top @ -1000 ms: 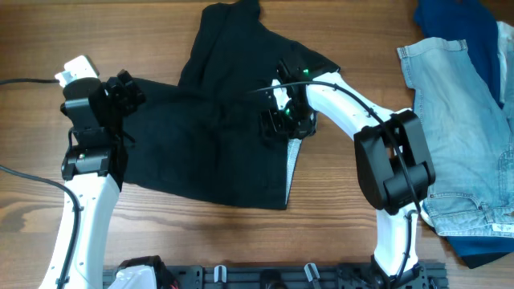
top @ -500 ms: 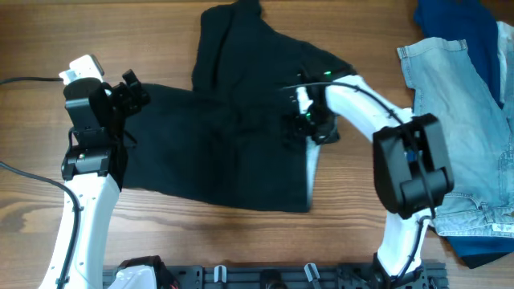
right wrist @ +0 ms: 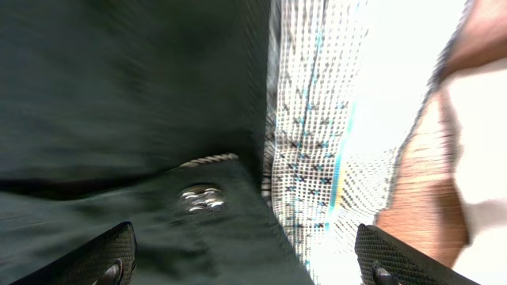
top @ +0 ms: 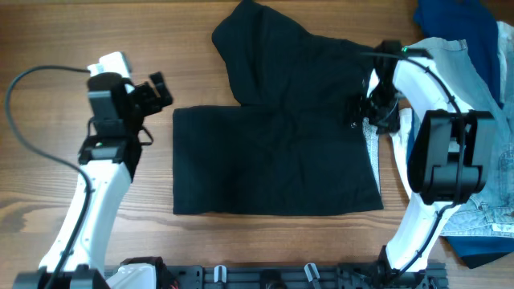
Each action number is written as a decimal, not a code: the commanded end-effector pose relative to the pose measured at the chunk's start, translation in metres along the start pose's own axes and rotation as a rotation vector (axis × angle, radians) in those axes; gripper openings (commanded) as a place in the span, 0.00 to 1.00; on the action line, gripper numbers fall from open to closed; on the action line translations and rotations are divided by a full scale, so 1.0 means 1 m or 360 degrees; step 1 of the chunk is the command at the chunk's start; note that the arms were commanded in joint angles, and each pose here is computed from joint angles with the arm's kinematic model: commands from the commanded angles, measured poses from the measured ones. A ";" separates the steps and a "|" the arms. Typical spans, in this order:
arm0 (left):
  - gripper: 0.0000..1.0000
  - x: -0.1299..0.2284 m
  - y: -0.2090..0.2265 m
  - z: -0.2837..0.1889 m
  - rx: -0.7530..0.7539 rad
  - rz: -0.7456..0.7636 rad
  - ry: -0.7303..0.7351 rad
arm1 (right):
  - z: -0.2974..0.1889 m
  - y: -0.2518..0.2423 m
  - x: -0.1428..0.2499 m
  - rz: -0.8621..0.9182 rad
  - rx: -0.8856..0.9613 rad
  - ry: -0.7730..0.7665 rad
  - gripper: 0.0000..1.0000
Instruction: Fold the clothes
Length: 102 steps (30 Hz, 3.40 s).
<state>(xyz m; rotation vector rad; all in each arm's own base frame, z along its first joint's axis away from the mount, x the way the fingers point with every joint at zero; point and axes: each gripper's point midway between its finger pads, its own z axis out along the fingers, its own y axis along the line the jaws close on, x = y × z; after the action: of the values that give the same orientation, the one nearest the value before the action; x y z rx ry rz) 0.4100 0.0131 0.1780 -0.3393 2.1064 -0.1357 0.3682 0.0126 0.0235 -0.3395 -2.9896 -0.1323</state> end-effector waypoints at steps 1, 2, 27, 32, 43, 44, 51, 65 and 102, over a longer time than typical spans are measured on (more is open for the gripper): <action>1.00 0.018 -0.047 0.015 0.0241 0.0127 0.0131 | -0.064 0.039 -0.021 -0.0192 -0.0131 -0.0270 0.92; 1.00 0.020 -0.057 0.019 0.0269 0.0142 0.0168 | -0.078 0.046 -0.023 -0.0214 -0.0149 -0.0326 0.93; 1.00 0.042 -0.190 0.196 0.0534 0.0369 0.0360 | -0.131 0.057 -0.007 -0.0305 -0.0176 -0.0481 1.00; 1.00 0.066 -0.179 0.213 0.0477 0.0375 0.0418 | -0.131 0.056 -0.006 -0.0311 -0.0173 -0.0476 1.00; 0.96 0.087 -0.166 0.227 0.0398 0.0386 0.0465 | -0.131 0.056 -0.006 -0.0310 -0.0173 -0.0472 1.00; 0.91 0.088 -0.166 0.227 0.0397 0.0386 0.0467 | -0.131 0.056 -0.006 -0.0309 -0.0173 -0.0471 1.00; 0.24 0.089 -0.165 0.228 0.0395 0.0387 0.0473 | -0.130 0.055 -0.004 -0.0324 -0.0168 -0.0459 1.00; 0.04 0.090 -0.075 0.179 -0.0152 0.0082 0.0841 | -0.130 0.064 0.000 -0.0356 -0.0241 -0.0435 0.99; 0.77 0.105 -0.005 0.139 -0.0307 -0.0078 0.1185 | -0.099 0.110 -0.056 -0.0464 -0.0312 -0.0650 0.99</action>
<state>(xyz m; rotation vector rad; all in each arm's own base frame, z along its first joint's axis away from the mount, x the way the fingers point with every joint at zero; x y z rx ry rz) 0.4782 -0.0055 0.0351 -0.5381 2.8300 -0.0728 0.4597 0.0932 0.1269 0.0593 -3.4397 -0.4123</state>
